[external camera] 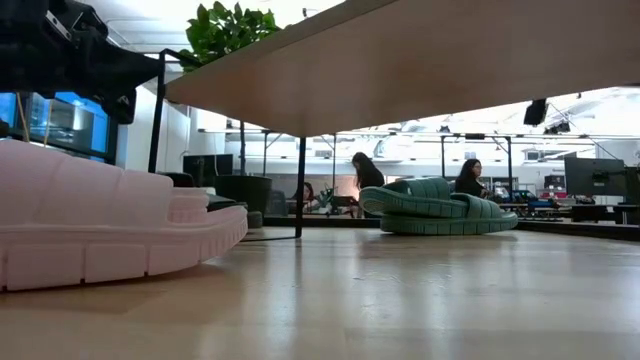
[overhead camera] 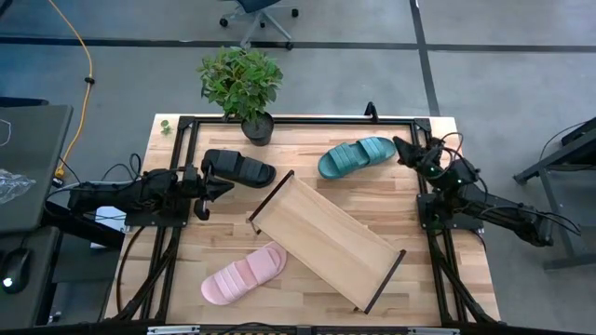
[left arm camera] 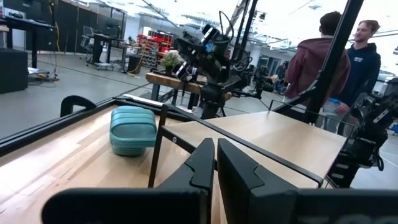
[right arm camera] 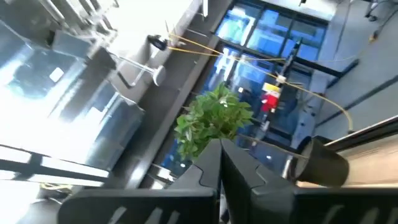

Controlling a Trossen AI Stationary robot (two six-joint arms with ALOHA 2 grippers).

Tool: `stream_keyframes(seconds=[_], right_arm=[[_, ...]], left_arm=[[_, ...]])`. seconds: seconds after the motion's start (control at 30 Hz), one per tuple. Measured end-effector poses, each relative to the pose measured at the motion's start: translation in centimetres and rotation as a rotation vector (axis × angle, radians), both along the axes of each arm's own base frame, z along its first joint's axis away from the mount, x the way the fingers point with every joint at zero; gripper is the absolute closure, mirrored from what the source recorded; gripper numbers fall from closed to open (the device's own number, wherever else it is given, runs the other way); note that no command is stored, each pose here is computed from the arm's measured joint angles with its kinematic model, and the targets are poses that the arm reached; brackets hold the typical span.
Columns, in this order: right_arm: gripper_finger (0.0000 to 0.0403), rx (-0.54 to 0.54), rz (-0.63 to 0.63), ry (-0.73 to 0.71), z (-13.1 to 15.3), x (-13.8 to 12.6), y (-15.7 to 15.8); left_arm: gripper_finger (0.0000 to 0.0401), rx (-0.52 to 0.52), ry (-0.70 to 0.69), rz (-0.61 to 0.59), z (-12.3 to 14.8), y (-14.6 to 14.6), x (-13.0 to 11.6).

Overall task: Pick and place slides into the shelf
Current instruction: Put the green pair of slides on the shelf

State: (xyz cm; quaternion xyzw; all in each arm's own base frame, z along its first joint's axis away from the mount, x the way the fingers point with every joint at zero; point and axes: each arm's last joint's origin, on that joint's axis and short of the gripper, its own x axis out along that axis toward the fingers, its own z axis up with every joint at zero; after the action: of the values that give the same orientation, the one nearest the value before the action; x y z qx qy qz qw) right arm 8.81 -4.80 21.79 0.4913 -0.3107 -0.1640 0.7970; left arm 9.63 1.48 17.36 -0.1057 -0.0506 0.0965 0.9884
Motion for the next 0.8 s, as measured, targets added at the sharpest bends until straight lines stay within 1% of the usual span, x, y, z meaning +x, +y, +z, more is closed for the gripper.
stream_keyframes(seconds=[0.1, 0.17, 0.23, 0.33, 0.43, 0.63, 0.7, 0.8], right_arm=[[0.0402, -0.016, -0.010, 0.061, 2.2, 0.0, 0.0], [0.0402, -0.034, -0.027, 0.129, 3.9, -0.1, 0.0], [0.0402, -0.029, -0.049, 0.223, 5.5, 0.0, 0.0], [0.0402, 0.007, -0.062, 0.377, 7.3, 0.3, -0.2], [0.0402, 0.045, -0.062, 0.466, 8.7, 1.1, -0.6], [0.0402, 0.031, -0.064, 0.545, 11.2, 3.3, -1.8], [0.0402, 0.046, -0.058, 0.580, 11.7, 3.9, -2.4], [0.0402, 0.056, -0.003, 0.661, 12.0, 4.6, -3.6]], left_arm=[[0.0391, -0.007, -0.001, -0.001, 0.0, 0.0, 0.0], [0.0391, -0.018, -0.004, -0.002, 0.0, 0.0, 0.0], [0.0391, -0.025, -0.005, -0.002, 0.0, 0.0, 0.0], [0.0391, -0.025, -0.005, -0.002, 0.0, 0.0, 0.0], [0.0391, -0.025, -0.004, 0.001, 0.0, 0.0, 0.0], [0.0391, -0.028, -0.004, 0.037, 0.0, 0.1, 0.0], [0.0391, -0.030, -0.005, 0.051, 0.0, 0.1, 0.0], [0.0391, -0.030, -0.005, 0.050, 0.0, 0.1, 0.0]])
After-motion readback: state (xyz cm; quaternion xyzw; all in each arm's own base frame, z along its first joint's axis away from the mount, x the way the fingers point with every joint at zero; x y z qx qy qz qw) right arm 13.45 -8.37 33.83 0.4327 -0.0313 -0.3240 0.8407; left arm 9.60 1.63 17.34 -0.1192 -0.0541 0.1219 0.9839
